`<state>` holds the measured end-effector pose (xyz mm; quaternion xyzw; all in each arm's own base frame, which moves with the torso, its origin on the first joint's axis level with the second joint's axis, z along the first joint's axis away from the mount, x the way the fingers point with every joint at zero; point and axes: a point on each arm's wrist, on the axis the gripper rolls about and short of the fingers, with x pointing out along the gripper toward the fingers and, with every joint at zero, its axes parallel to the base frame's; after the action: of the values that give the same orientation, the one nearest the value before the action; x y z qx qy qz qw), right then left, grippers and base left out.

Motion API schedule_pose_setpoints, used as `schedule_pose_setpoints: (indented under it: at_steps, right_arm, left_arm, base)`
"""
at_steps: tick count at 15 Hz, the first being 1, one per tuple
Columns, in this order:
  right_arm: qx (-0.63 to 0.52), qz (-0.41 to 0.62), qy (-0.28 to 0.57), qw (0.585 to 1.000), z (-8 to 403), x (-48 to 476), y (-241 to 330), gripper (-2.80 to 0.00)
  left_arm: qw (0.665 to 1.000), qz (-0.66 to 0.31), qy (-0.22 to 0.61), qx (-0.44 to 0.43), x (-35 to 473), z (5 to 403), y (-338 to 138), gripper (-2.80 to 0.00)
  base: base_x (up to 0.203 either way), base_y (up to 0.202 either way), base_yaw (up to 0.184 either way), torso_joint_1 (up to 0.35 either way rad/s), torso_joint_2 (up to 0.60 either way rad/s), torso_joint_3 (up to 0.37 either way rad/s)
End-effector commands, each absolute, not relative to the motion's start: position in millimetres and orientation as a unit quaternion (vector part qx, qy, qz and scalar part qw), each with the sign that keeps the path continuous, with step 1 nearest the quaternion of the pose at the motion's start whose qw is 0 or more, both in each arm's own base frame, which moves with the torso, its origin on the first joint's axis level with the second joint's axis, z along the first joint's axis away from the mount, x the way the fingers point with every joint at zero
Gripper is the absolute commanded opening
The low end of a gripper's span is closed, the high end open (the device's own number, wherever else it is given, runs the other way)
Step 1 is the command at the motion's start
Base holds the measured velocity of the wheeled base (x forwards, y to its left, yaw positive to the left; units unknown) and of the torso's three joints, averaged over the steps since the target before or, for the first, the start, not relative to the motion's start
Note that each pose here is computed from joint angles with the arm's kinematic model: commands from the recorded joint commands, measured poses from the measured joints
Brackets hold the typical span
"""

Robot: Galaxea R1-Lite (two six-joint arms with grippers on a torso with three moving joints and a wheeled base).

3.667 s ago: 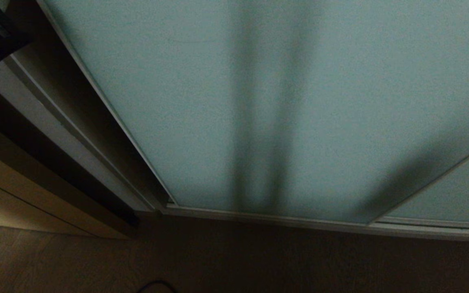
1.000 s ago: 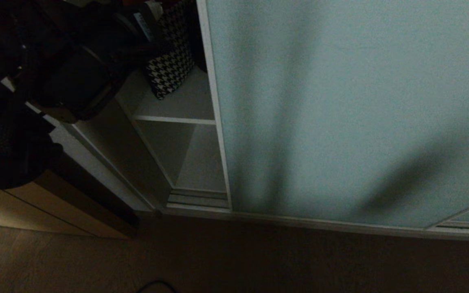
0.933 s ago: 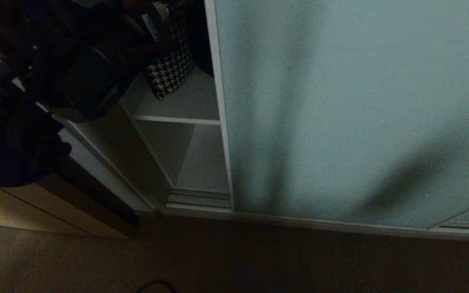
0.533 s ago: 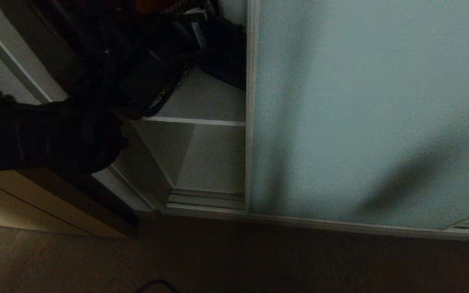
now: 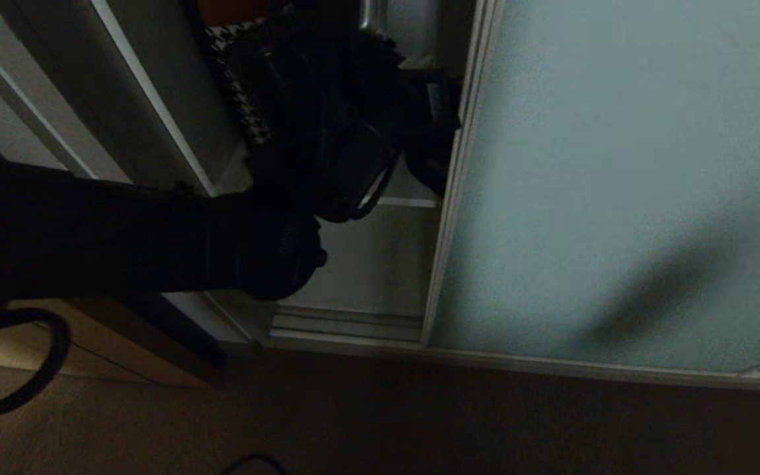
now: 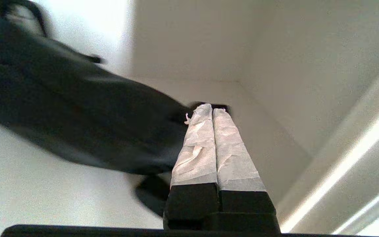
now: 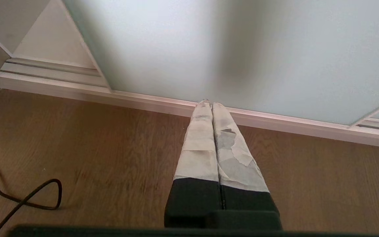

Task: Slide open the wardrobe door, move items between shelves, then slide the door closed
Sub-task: Open the door

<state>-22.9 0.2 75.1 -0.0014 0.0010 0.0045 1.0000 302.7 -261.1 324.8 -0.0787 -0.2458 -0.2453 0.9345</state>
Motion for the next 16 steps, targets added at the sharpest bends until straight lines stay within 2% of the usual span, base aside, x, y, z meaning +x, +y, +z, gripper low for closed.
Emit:
schedule_pose_setpoints:
  at_steps: [1,4,9,16]
  right_arm:
    - [-0.002,0.005,0.002,1.0,75,-23,0,-2.8]
    - [-0.002,0.005,0.002,1.0,75,-23,0,-2.8]
    - [-0.002,0.005,0.002,1.0,75,-23,0,-2.8]
    - [-0.002,0.005,0.002,1.0,75,-23,0,-2.8]
  left_arm:
    - [0.934,-0.257,-0.237,-0.076,312,308,-284,-2.8]
    - [0.931,-0.269,-0.237,-0.073,315,299,-306,-2.8]
    - [0.928,-0.276,-0.238,-0.077,311,301,-315,-2.8]
    - [0.916,-0.325,-0.221,-0.08,301,282,-372,-2.8]
  base:
    - [0.0,0.0,0.0,0.0,0.0,0.0]
    - [0.0,0.0,0.0,0.0,0.0,0.0]
    - [0.0,0.0,0.0,0.0,0.0,0.0]
    - [0.0,0.0,0.0,0.0,0.0,0.0]
